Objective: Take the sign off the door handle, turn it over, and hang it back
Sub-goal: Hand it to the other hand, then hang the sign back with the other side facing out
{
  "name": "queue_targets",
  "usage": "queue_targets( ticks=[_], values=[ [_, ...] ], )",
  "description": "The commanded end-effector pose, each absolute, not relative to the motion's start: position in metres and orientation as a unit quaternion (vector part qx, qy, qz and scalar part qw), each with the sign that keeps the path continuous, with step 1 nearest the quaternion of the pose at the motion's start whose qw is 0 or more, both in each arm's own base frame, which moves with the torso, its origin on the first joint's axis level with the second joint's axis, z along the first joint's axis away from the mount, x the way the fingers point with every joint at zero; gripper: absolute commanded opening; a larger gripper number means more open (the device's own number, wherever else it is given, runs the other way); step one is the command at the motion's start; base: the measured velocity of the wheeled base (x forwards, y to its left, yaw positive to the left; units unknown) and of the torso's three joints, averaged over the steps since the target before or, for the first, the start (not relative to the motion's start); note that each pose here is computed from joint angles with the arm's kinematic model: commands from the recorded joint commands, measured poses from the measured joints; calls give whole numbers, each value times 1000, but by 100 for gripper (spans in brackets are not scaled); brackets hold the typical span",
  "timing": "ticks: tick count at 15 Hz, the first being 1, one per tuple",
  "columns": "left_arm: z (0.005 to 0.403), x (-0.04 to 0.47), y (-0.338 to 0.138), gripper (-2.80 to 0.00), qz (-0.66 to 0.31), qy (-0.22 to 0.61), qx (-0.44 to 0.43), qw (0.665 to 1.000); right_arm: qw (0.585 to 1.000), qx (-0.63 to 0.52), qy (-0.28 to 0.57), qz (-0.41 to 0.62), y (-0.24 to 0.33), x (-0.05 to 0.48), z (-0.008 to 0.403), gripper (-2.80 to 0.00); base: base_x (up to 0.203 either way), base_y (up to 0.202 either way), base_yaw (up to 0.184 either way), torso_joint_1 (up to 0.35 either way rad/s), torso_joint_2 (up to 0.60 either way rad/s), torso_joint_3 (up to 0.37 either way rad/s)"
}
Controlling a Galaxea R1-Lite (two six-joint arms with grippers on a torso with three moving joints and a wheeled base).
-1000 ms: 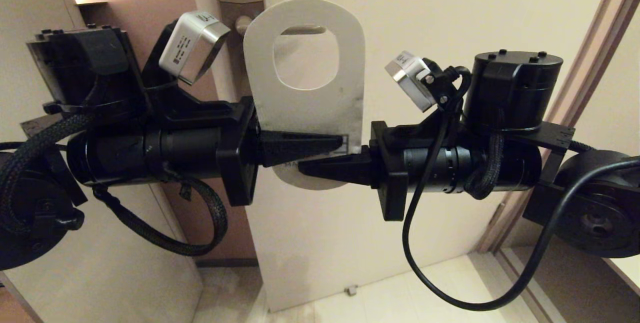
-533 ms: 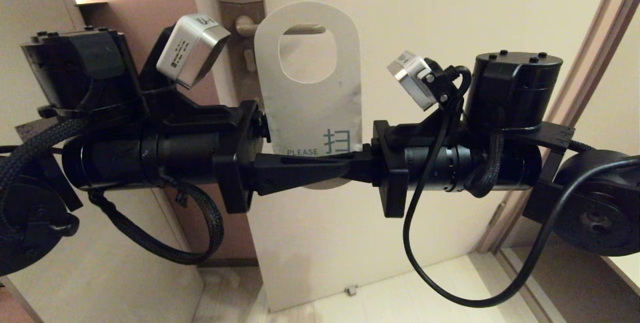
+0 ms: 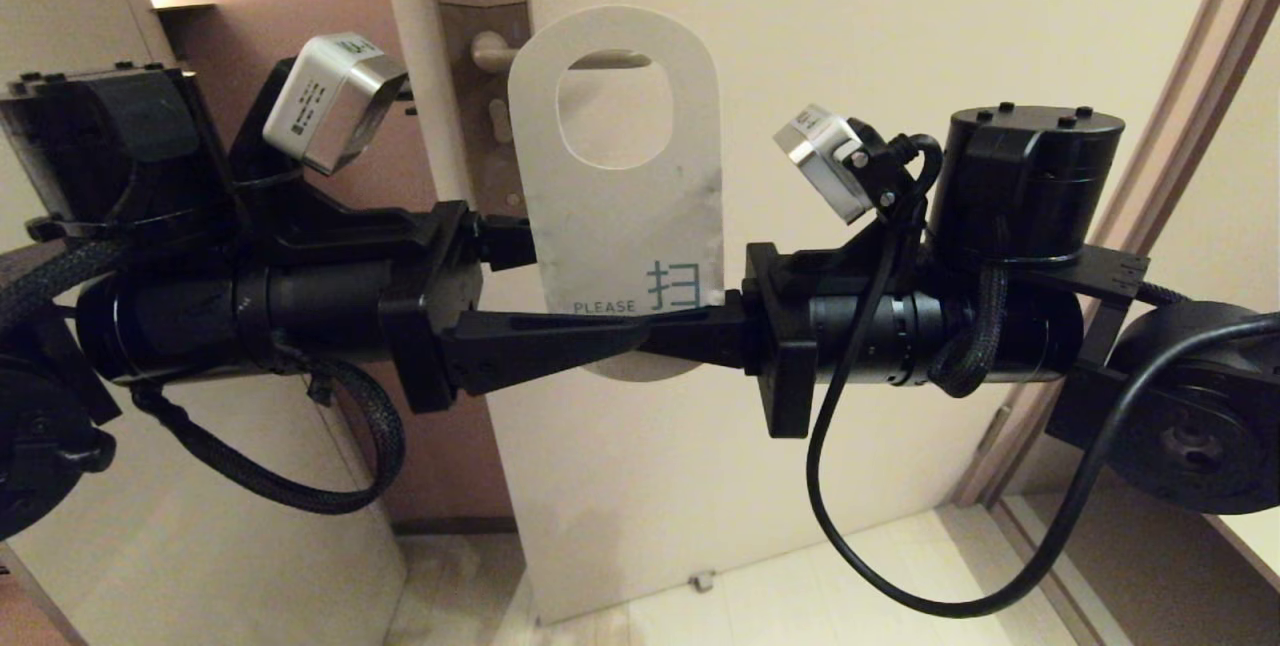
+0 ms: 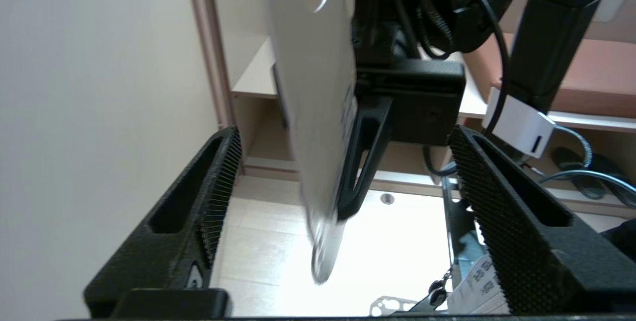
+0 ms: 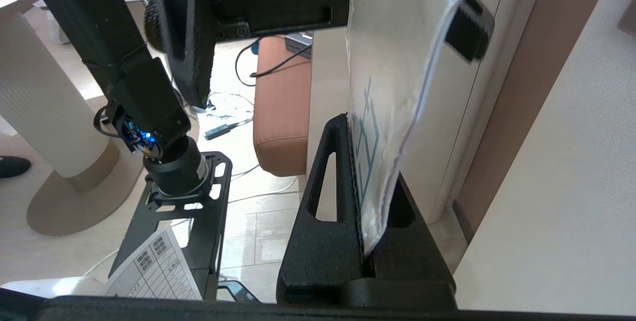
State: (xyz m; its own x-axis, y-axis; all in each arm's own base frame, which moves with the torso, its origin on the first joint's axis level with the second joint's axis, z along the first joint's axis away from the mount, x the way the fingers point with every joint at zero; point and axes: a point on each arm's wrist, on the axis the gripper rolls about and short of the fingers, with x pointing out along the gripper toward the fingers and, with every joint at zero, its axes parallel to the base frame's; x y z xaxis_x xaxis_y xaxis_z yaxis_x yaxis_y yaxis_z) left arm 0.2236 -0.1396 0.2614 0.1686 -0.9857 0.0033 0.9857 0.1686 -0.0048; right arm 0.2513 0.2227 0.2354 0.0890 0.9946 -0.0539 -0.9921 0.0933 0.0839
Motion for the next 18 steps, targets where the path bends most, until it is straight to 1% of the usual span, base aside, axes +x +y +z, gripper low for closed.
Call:
queue_targets(
  ticks=[1,9,13,16,17,18],
  values=[
    [264,221,-131,0,-638,-6,-1,770,736,13,46,675,223,252,236,-280,0,0,0,0,0,0],
    [269,216,-109,0,-610,-18,2,792,745,12,43,666,216,256,237,-280,0,0,0,0,0,0],
    [272,214,-100,0,-597,-24,4,802,763,12,38,646,213,258,240,-280,0,0,0,0,0,0],
    [271,211,-94,0,-588,-24,5,808,768,12,37,639,209,260,241,-280,0,0,0,0,0,0],
    [270,209,-93,-280,-588,-24,5,809,769,12,36,638,209,260,241,-280,0,0,0,0,0,0],
    [271,206,-91,-280,-587,-26,5,809,769,12,35,638,208,259,242,-280,0,0,0,0,0,0]
  ],
)
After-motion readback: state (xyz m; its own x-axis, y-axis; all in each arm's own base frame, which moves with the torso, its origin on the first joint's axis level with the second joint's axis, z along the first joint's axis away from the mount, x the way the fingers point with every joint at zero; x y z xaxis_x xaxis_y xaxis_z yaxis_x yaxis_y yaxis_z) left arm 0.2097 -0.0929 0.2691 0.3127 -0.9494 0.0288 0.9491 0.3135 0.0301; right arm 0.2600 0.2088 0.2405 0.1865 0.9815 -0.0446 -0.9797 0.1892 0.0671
